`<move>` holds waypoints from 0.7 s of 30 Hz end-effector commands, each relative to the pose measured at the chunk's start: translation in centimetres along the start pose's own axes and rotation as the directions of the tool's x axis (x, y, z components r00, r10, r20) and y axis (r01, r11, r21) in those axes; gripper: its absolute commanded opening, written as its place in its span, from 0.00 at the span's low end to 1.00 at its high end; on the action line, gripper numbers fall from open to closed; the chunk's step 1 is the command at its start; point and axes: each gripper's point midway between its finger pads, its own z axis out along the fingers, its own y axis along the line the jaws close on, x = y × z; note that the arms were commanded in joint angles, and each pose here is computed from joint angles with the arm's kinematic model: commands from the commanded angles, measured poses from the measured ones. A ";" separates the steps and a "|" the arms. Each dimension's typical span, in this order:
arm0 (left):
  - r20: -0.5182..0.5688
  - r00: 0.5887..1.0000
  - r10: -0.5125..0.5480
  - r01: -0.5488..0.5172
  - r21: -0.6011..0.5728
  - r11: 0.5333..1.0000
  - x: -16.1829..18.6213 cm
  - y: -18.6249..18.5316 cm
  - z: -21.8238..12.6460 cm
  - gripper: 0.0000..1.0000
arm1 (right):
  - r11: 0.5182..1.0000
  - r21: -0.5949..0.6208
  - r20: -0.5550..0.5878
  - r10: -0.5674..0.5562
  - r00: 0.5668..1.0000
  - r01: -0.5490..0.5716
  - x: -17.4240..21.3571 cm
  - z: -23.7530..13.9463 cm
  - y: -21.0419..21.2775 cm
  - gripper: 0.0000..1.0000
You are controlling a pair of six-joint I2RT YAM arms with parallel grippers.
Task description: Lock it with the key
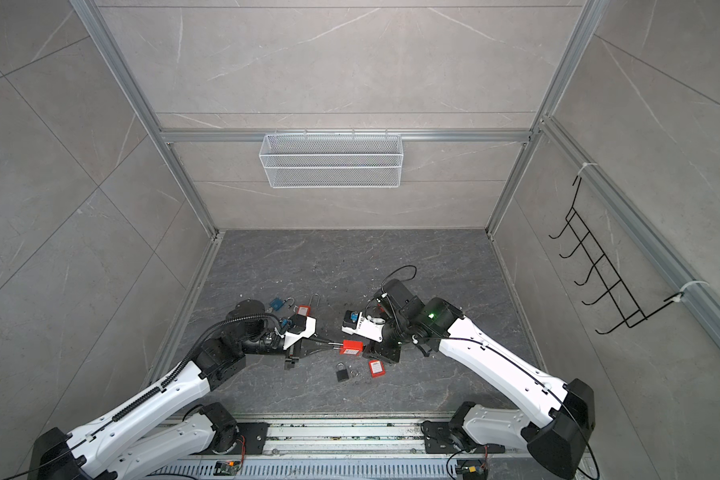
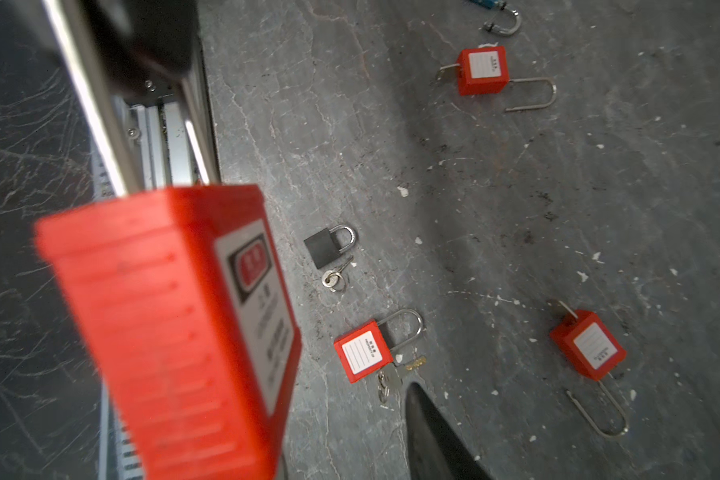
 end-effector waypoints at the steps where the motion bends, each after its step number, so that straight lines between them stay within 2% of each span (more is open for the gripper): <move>1: 0.074 0.996 0.043 -0.046 0.043 0.998 -2.3 -0.7 0.0 0.00 | 0.991 0.131 0.043 -0.023 0.999 0.018 -1.0 -0.2 -1.9 0.49; 6: 0.072 0.996 0.046 -0.048 0.030 0.998 -2.3 -0.6 0.0 0.00 | 0.972 0.209 0.008 -0.108 0.994 0.104 -0.7 -0.5 -1.8 0.49; 9: 0.070 0.996 0.052 -0.053 0.021 0.998 -2.3 -0.5 -0.1 0.00 | 0.976 0.163 0.023 -0.151 0.988 0.145 -0.1 -1.1 -0.3 0.49; 15: 0.043 0.997 0.058 -0.059 0.013 0.998 -1.8 -0.5 -0.2 0.00 | 0.986 0.059 0.036 -0.160 0.986 0.158 1.0 -2.5 2.6 0.47; 21: 0.037 0.998 0.048 -0.049 0.029 0.998 -1.6 -0.7 -0.1 0.00 | 0.987 0.022 0.057 -0.159 0.986 0.158 0.2 -2.8 3.1 0.37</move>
